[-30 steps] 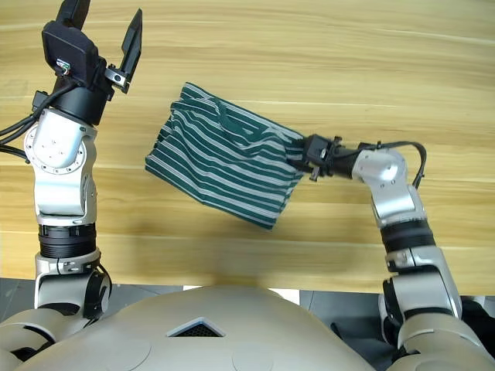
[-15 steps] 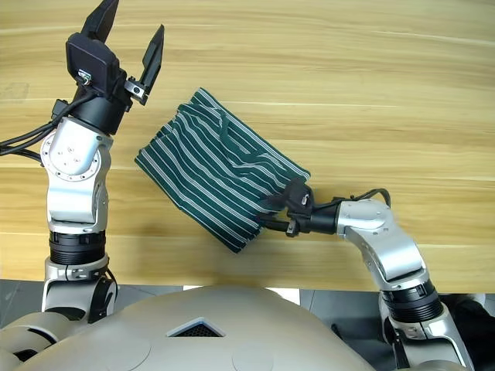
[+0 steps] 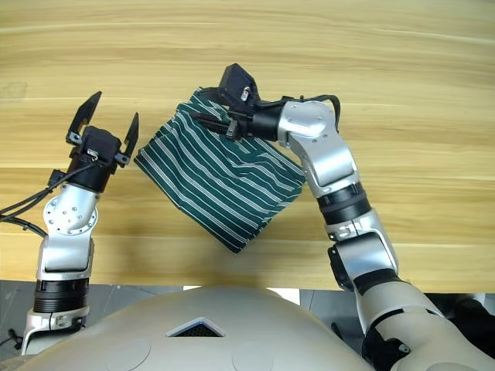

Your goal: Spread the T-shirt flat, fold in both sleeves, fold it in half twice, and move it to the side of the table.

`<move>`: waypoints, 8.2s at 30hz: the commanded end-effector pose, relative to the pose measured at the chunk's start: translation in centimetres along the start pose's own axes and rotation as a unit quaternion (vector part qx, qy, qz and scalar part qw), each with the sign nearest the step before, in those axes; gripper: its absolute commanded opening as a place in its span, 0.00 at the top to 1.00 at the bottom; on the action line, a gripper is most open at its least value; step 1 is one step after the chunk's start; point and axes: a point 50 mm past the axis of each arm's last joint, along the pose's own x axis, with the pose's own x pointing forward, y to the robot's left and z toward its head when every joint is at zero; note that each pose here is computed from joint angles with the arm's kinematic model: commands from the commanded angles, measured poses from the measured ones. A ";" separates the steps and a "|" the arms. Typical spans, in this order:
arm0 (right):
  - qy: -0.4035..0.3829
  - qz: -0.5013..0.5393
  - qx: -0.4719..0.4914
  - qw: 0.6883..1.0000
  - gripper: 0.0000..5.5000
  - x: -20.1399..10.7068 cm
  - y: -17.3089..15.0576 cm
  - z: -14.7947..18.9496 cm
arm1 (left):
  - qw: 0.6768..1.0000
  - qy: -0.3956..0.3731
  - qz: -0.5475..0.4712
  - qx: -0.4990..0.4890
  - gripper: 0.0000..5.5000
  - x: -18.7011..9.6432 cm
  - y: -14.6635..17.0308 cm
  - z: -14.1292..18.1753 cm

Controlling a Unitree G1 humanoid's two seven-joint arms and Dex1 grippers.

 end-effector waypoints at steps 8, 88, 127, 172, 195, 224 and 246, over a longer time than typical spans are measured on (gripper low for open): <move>0.246 -0.047 -0.093 0.964 0.63 2.9 -2.5 -6.2 | 0.999 -0.039 -0.030 -0.002 0.45 1.2 -2.0 1.3; 0.184 0.227 -0.268 0.918 0.63 -23.1 13.7 -11.2 | 0.778 -0.150 -0.531 0.301 0.45 -9.0 -2.3 -2.4; 0.119 0.250 -0.308 0.910 0.66 -17.8 13.4 -9.6 | 0.744 -0.202 -0.576 0.271 0.57 -8.8 -6.6 -2.1; -0.011 0.163 0.173 0.971 1.00 -19.0 9.1 -0.6 | 0.793 0.004 -0.595 -0.132 0.96 -9.3 -0.9 4.8; 0.021 0.156 0.175 0.972 1.00 -19.3 10.7 -1.7 | 0.767 0.018 -0.622 -0.156 0.96 -11.2 -0.5 5.5; 0.085 -0.057 0.068 0.992 1.00 -14.8 6.9 -5.9 | 0.863 0.107 -0.449 -0.205 0.96 -4.5 -3.6 -1.5; 0.077 -0.143 0.078 0.984 0.57 -14.3 5.7 -6.6 | 0.893 0.057 -0.320 -0.312 0.56 -2.3 -2.0 -0.1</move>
